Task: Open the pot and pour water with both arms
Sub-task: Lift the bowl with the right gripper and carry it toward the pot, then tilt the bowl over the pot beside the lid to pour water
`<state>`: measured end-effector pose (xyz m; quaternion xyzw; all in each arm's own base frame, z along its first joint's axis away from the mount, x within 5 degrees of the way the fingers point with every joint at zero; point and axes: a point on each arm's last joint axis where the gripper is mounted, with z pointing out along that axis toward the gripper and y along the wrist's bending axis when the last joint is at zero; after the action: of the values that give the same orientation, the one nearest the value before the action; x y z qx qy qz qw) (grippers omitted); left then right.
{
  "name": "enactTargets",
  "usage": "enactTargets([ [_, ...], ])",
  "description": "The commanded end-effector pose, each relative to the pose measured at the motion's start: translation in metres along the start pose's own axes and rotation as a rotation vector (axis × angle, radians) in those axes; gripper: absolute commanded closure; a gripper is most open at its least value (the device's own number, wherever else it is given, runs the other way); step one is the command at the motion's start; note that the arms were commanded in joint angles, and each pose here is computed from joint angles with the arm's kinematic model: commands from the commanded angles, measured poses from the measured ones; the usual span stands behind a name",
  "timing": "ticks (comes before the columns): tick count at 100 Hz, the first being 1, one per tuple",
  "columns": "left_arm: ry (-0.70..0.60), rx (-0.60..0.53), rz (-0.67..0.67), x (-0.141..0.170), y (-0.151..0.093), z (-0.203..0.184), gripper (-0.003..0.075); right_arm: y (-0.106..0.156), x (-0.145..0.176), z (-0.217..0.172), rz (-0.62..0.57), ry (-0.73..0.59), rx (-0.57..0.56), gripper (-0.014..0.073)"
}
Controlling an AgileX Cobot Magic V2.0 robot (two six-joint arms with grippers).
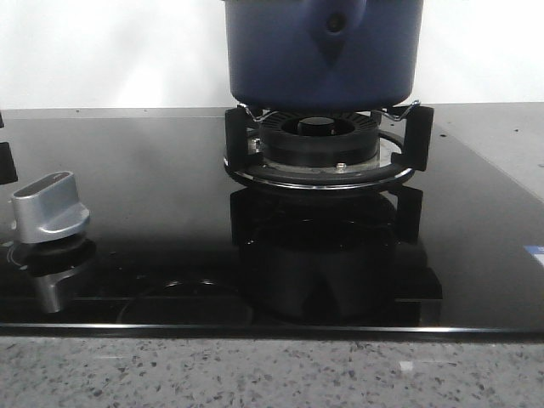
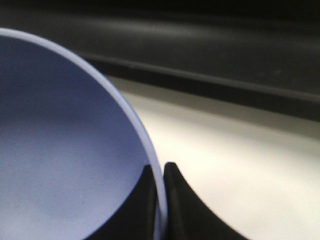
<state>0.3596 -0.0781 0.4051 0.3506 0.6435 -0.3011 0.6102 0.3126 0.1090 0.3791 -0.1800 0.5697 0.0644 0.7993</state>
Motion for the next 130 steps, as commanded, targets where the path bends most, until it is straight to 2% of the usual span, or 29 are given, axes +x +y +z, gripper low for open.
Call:
enactTargets([
  [1, -0.141, 0.006, 0.012, -0.040, -0.014, -0.014, 0.0426, -0.009, -0.038, -0.006, -0.001, -0.201, 0.046, 0.0641],
  [13, -0.141, 0.006, 0.012, -0.040, -0.014, -0.014, 0.0426, -0.010, -0.040, -0.008, -0.014, -0.244, 0.058, 0.0641],
  [34, -0.141, 0.006, 0.012, -0.040, -0.014, -0.014, 0.0426, -0.016, -0.034, -0.016, 0.011, -0.308, 0.154, 0.0641],
  [105, -0.141, 0.006, 0.012, -0.040, -0.014, -0.014, 0.0426, -0.016, -0.035, -0.019, 0.012, -0.349, 0.164, 0.0641],
  [130, -0.141, 0.006, 0.012, -0.040, -0.014, -0.014, 0.0426, -0.017, -0.040, -0.021, 0.007, -0.408, 0.177, 0.0641],
])
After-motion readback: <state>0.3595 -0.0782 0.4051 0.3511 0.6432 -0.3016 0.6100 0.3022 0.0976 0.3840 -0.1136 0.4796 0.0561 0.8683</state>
